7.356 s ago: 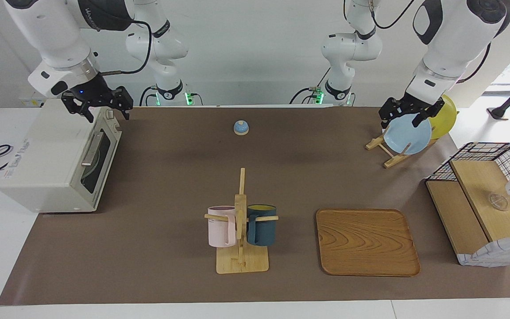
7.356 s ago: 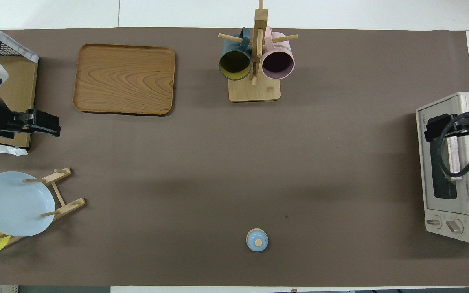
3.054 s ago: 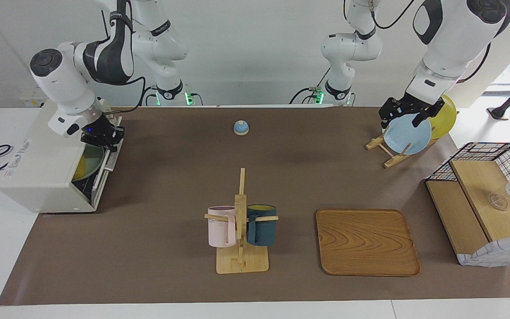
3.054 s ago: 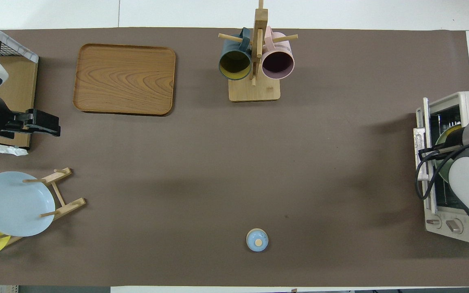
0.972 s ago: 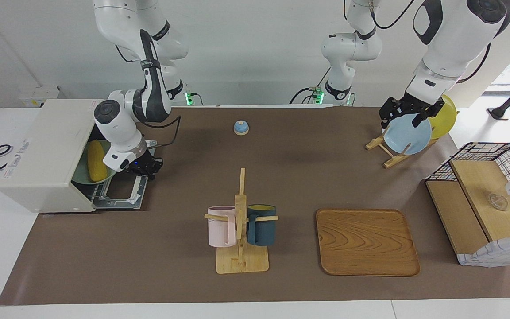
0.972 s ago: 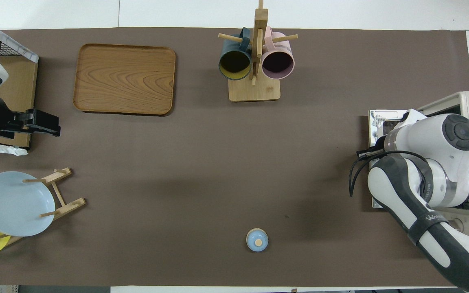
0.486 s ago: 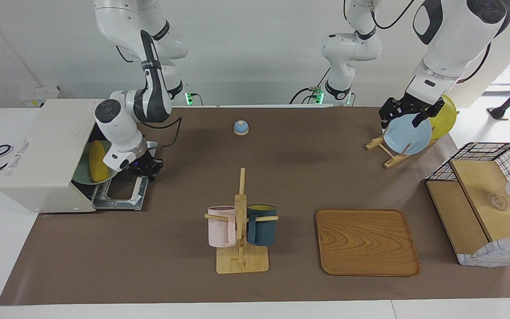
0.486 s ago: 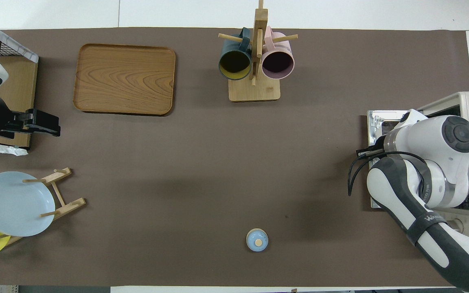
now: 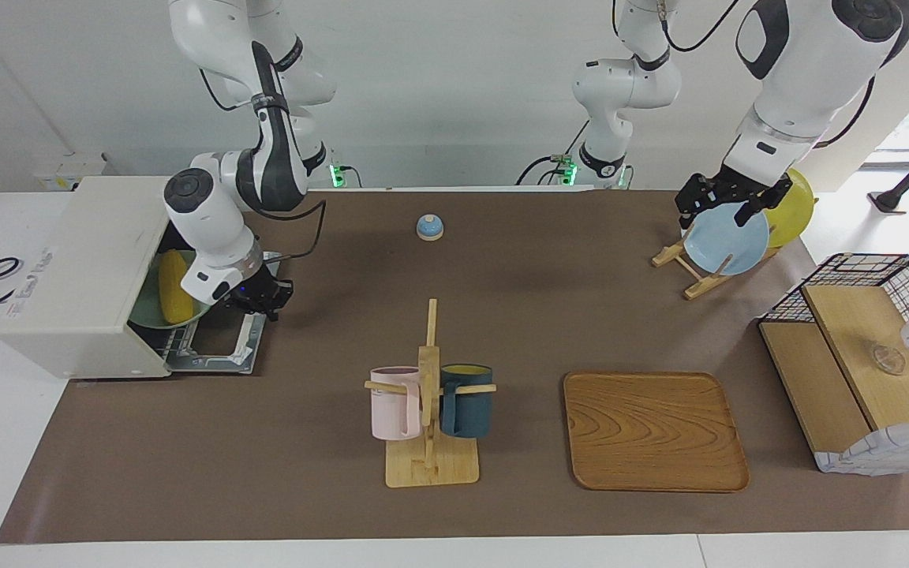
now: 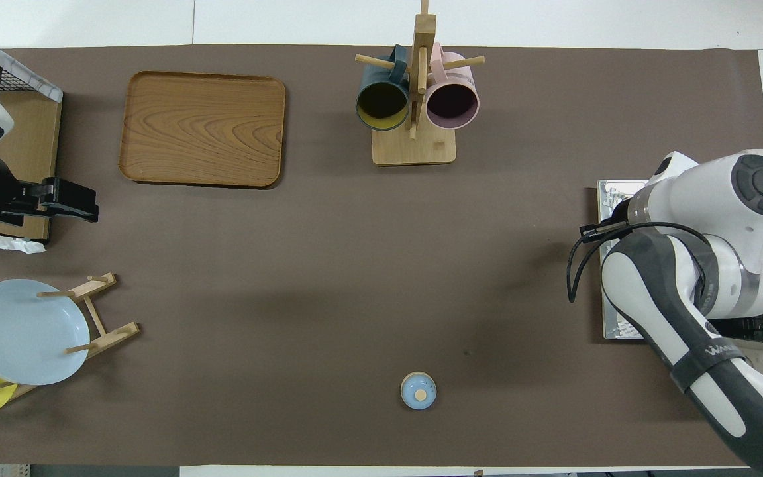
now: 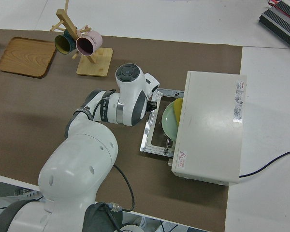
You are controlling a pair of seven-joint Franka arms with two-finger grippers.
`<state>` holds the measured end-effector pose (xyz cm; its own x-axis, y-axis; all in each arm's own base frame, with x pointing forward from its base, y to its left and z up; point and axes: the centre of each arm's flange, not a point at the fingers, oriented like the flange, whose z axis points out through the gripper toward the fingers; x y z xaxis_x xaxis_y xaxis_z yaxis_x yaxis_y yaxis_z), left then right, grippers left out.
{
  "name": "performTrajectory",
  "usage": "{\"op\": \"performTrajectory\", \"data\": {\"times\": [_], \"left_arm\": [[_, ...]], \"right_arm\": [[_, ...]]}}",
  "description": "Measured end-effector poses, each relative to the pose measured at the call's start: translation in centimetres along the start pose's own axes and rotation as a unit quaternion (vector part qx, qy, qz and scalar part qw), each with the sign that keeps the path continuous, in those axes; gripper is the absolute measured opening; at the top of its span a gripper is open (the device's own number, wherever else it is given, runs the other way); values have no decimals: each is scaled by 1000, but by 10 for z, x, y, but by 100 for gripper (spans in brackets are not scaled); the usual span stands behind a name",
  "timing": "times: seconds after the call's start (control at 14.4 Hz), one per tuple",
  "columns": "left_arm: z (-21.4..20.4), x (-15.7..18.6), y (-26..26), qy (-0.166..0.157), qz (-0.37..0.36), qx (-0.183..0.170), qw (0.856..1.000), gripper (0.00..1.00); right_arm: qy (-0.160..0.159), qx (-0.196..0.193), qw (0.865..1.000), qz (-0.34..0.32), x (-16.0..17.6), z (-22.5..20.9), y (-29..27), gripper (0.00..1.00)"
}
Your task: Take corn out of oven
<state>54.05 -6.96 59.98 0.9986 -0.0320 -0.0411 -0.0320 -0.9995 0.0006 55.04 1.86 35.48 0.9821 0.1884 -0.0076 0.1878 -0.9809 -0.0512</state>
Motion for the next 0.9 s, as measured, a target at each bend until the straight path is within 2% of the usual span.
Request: {"op": "performTrajectory", "data": {"times": [0.14, 0.21, 0.35, 0.42, 0.62, 0.76, 0.9], "left_arm": [[0, 0, 0, 0, 0, 0, 1000, 100], [0, 0, 0, 0, 0, 0, 1000, 100], [0, 0, 0, 0, 0, 0, 1000, 100], [0, 0, 0, 0, 0, 0, 1000, 100], [0, 0, 0, 0, 0, 0, 1000, 100], [0, 0, 0, 0, 0, 0, 1000, 100], [0, 0, 0, 0, 0, 0, 1000, 100]], "right_arm": [[-14, 3, 1000, 5, -3, -11, 5, 1], [-23, 4, 1000, 11, -7, -15, 10, 7], [-34, 7, 999, 30, -17, -24, 29, 28], [-39, 9, 998, 39, -22, -28, 37, 35], [-55, 12, 997, 51, -34, -38, 49, 36], [-54, 10, 997, 51, -37, -47, 49, 35], [-56, -9, 998, 41, -39, -51, 51, 35]]}}
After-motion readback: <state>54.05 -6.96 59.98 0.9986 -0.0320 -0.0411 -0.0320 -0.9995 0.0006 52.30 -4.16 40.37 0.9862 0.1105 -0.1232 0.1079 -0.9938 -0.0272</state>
